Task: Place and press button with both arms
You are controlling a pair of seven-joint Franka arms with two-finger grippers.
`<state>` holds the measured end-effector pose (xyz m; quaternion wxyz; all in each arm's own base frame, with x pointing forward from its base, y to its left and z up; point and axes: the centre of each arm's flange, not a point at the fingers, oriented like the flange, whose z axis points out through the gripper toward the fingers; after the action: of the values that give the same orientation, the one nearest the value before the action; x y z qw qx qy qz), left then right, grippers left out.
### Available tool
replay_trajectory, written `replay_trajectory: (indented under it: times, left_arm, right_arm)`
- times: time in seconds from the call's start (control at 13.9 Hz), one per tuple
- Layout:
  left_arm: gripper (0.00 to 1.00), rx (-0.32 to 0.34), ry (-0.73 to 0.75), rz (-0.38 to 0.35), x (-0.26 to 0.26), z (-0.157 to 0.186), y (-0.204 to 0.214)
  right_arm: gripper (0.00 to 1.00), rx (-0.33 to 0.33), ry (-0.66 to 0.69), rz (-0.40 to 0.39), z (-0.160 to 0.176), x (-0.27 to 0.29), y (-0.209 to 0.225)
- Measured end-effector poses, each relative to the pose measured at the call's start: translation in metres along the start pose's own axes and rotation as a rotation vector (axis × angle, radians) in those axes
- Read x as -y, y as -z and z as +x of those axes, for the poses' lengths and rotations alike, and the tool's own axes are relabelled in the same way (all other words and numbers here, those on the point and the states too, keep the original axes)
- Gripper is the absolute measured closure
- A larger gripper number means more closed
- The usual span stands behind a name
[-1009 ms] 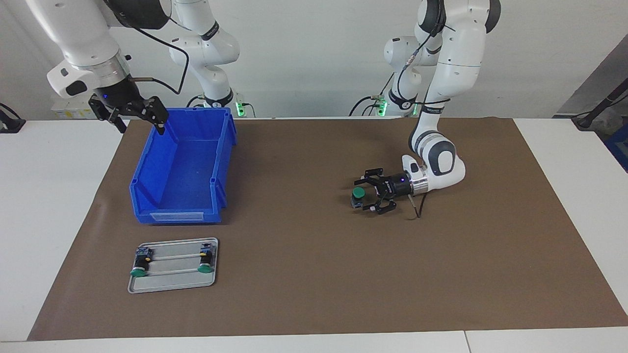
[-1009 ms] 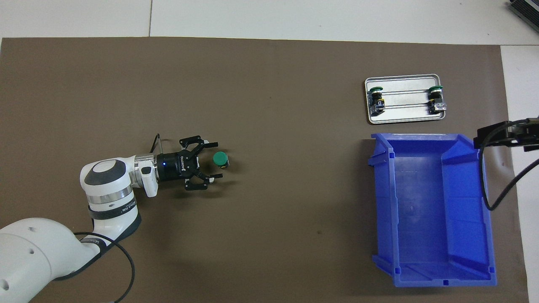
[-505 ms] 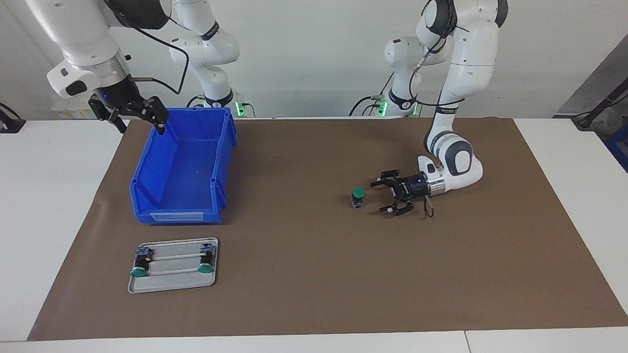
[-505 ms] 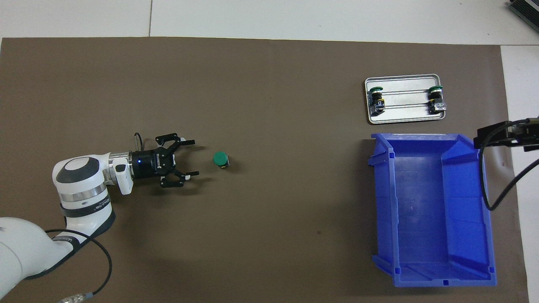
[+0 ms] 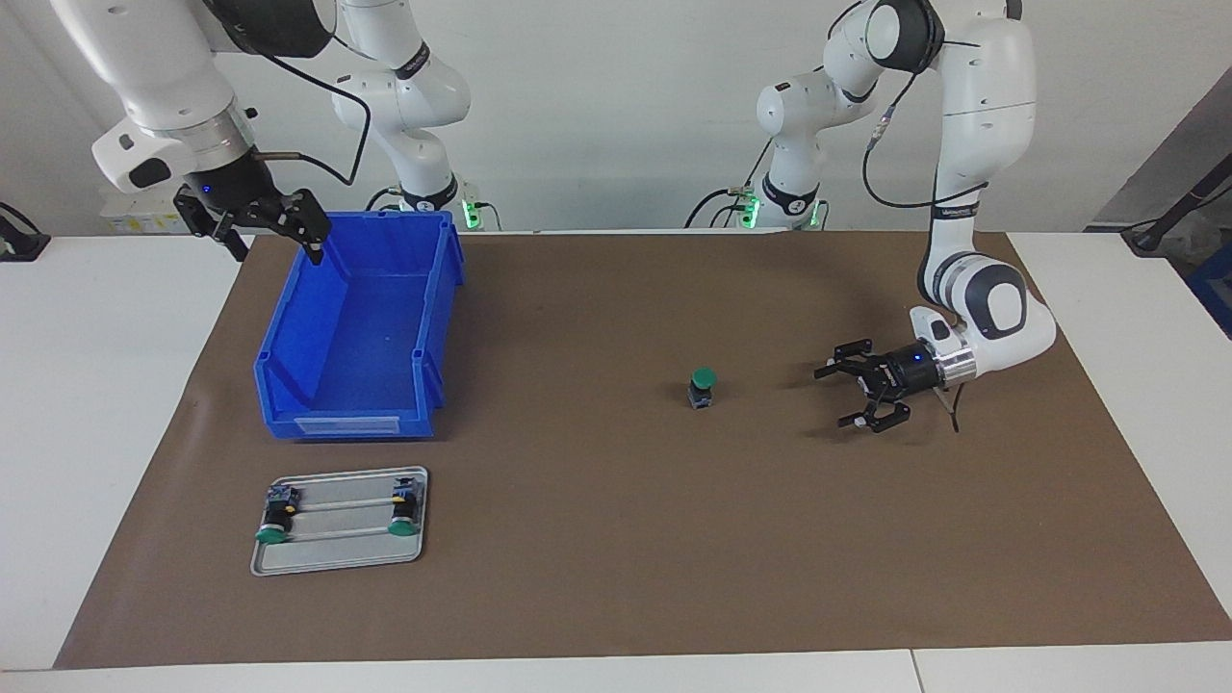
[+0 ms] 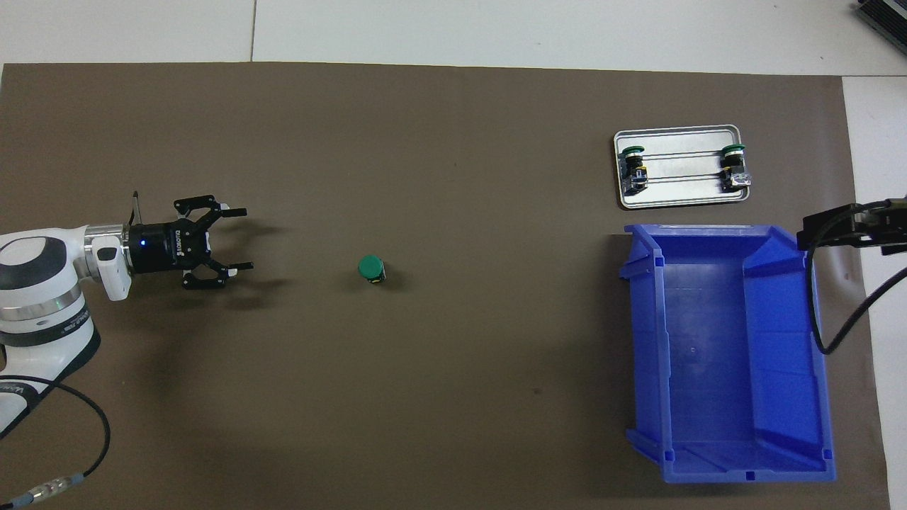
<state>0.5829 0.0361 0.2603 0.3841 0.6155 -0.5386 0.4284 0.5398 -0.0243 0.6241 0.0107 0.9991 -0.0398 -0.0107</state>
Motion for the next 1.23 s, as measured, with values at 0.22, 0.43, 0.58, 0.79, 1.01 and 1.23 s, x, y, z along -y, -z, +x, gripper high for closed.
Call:
replay_trajectory:
  times: [0.22, 0.43, 0.58, 0.79, 1.01, 1.23]
  left_arm:
    - [0.02, 0.017, 0.043, 0.007, 0.03, 0.047, 0.005]
    - [0.02, 0.093, -0.003, -0.048, 0.037, 0.069, 0.0]
    - [0.02, 0.268, -0.081, -0.153, 0.037, 0.071, 0.004]
    - [0.01, 0.502, -0.195, -0.236, 0.049, 0.084, 0.031]
    - [0.0, 0.664, -0.281, -0.26, 0.058, 0.108, 0.057]
    - [0.0, 0.873, -0.398, -0.314, 0.06, 0.148, 0.064]
  right_arm:
    - [0.0, 0.0, 0.0, 0.0, 0.0, 0.0, 0.0]
    - [0.0, 0.0, 0.0, 0.0, 0.0, 0.0, 0.0]
    - [0.0, 0.0, -0.002, 0.0, 0.0, -0.001, 0.0]
    - [0.0, 0.0, -0.003, 0.0, 0.0, -0.002, 0.0]
    - [0.0, 0.0, -0.003, 0.0, 0.0, -0.002, 0.0]
    - [0.0, 0.0, -0.003, 0.0, 0.0, -0.002, 0.0]
